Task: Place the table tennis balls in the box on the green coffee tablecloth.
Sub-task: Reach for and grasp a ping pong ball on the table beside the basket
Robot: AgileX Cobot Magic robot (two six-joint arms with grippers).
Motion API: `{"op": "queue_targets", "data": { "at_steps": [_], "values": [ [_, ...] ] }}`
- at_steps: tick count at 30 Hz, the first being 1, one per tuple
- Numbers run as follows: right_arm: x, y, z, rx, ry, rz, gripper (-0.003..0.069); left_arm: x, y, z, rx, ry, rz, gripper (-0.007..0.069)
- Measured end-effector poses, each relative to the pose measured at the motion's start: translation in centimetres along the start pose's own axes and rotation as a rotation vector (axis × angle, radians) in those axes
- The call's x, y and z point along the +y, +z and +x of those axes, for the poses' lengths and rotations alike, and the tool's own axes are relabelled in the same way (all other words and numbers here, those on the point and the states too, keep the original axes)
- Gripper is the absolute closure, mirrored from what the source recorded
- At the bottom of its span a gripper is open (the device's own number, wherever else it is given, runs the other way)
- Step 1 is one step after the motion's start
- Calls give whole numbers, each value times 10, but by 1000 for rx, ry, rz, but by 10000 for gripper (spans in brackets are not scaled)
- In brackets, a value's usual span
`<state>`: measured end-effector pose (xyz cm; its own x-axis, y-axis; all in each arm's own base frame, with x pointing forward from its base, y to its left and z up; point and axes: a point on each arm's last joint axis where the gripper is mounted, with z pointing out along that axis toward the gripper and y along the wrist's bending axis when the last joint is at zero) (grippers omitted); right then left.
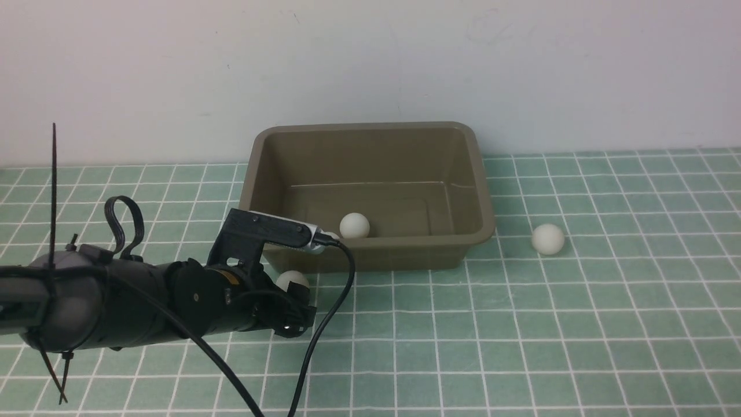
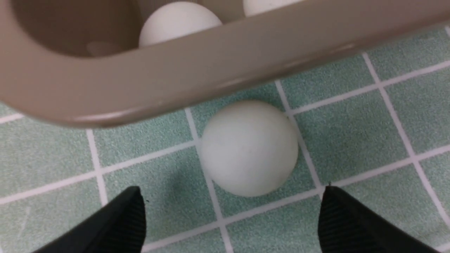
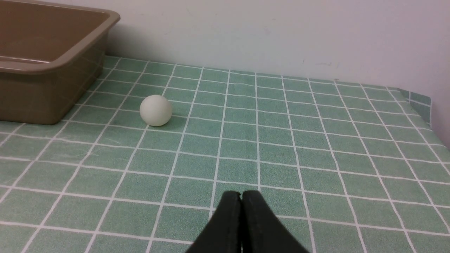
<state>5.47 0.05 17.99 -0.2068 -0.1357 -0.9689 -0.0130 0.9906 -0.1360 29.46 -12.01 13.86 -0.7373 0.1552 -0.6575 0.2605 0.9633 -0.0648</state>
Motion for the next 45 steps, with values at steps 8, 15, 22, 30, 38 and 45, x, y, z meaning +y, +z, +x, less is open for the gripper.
{"op": "queue_targets", "data": {
  "at_steps": [8,15,22,30,38,45],
  "values": [
    [0,0,0,0,1,0,669,0,0,-1,-7,-9,-2,31],
    [0,0,0,0,1,0,669,1,0,-2,-25,-35,-9,31],
    [0,0,0,0,1,0,669,1,0,-2,-26,-65,-9,31],
    [0,0,0,0,0,0,669,-6,0,-1,-24,-81,7,31],
    [0,0,0,0,0,0,669,-13,-1,-3,-57,-77,13,31],
    [0,0,0,0,0,0,669,-12,6,1,-42,-75,3,31]
  ]
}}
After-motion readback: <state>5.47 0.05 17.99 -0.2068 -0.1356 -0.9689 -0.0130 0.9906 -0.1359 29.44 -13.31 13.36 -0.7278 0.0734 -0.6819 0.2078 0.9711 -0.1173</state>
